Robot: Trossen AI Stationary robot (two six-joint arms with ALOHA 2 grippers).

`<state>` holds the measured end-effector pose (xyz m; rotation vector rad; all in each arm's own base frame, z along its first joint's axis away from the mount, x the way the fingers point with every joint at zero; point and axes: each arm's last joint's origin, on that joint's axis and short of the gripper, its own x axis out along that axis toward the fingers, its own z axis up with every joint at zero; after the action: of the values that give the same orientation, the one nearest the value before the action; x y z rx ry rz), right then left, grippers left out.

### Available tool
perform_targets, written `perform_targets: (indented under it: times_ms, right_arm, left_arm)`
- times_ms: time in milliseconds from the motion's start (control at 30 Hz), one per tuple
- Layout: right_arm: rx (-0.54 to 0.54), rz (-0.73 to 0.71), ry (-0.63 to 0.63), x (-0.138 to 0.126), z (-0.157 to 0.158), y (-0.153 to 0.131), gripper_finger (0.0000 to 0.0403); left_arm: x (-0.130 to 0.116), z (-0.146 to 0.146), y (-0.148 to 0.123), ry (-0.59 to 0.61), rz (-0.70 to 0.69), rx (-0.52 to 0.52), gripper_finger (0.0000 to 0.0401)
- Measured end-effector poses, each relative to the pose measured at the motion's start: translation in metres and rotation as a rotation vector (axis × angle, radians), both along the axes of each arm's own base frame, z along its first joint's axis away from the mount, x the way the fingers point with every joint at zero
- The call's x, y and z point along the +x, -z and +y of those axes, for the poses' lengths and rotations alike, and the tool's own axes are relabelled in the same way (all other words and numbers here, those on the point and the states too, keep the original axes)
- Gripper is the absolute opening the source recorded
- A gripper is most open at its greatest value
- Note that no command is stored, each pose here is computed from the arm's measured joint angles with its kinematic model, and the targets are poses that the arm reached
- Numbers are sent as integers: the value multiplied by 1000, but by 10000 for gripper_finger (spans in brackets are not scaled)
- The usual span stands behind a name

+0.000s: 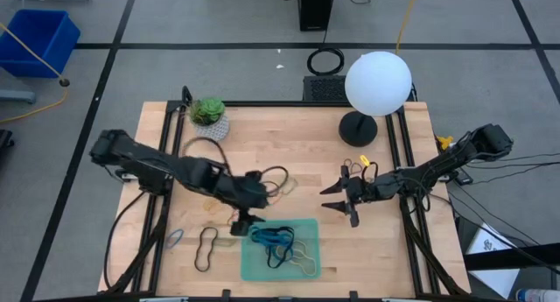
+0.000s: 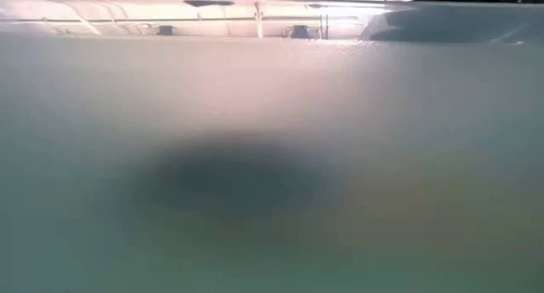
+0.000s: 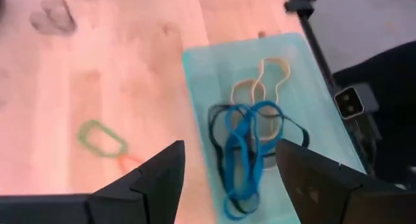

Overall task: Pick and place rubber bands into bin
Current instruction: Put the top small green rubberband into the green bin

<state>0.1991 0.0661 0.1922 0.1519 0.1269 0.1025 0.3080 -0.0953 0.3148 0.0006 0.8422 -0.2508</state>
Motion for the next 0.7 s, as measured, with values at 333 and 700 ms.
perform_targets:
  times_ms: [333, 700]
  right_arm:
    - [-167, 112, 49, 28, -8, -39, 149]
    - [-281, 268, 184, 64, -45, -32, 146]
  left_arm:
    - [-59, 18, 3, 12, -163, 31, 250]
    - [-123, 39, 48, -32, -440, -94, 255]
